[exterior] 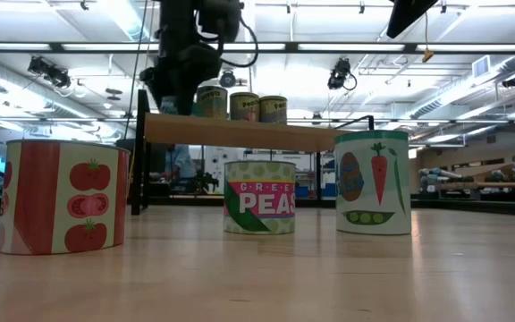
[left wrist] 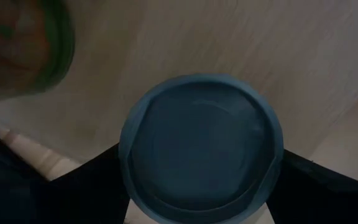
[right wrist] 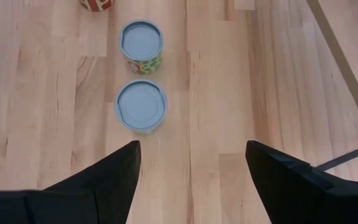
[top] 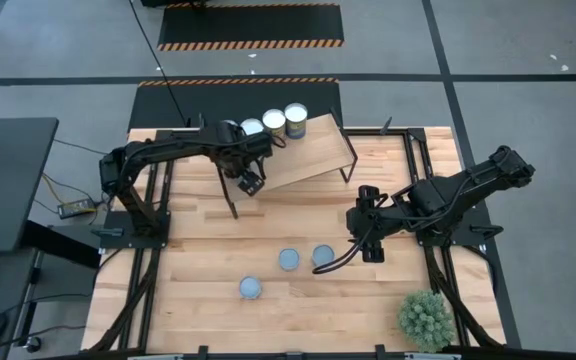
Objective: Pick and place cans onto a shelf
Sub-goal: Put the tuna fish can on the shelf, then put the tomato can on the shelf
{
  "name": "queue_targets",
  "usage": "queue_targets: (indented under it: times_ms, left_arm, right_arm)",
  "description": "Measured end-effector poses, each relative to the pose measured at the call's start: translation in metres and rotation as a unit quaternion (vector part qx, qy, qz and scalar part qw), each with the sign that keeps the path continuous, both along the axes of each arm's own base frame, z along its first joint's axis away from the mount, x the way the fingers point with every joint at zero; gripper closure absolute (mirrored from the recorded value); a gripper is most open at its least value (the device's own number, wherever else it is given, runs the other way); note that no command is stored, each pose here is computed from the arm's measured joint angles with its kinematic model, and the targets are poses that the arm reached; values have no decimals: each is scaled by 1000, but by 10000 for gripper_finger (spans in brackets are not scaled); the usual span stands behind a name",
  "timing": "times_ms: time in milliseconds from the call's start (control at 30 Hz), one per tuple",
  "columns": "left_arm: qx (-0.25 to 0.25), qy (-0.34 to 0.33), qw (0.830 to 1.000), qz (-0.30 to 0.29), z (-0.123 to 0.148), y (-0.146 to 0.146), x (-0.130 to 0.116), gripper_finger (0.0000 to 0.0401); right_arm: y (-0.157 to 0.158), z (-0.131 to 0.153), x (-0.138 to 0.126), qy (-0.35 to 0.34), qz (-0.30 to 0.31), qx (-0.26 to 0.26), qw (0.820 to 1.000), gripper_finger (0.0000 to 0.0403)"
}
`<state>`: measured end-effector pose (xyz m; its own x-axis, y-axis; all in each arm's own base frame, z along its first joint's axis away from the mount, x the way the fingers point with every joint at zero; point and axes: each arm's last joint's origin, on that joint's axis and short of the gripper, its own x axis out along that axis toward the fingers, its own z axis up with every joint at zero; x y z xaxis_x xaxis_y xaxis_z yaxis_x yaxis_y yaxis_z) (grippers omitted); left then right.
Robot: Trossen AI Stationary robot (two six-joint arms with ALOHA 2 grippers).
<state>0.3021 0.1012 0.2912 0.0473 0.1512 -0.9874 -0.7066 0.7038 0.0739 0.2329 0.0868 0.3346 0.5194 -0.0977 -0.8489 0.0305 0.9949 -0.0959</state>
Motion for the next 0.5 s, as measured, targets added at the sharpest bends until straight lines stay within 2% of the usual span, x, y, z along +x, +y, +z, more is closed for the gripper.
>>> queue_targets:
  times_ms: [233,500]
  left_arm:
    - [9,1,1000,30,0,0,-1,108]
    - [17,-18,1000,19,1,-1,4,56]
  right_arm:
    - [0,0,0,0,0,-1,1000,106]
    - [0,0,0,-1,0,-1,1000,106]
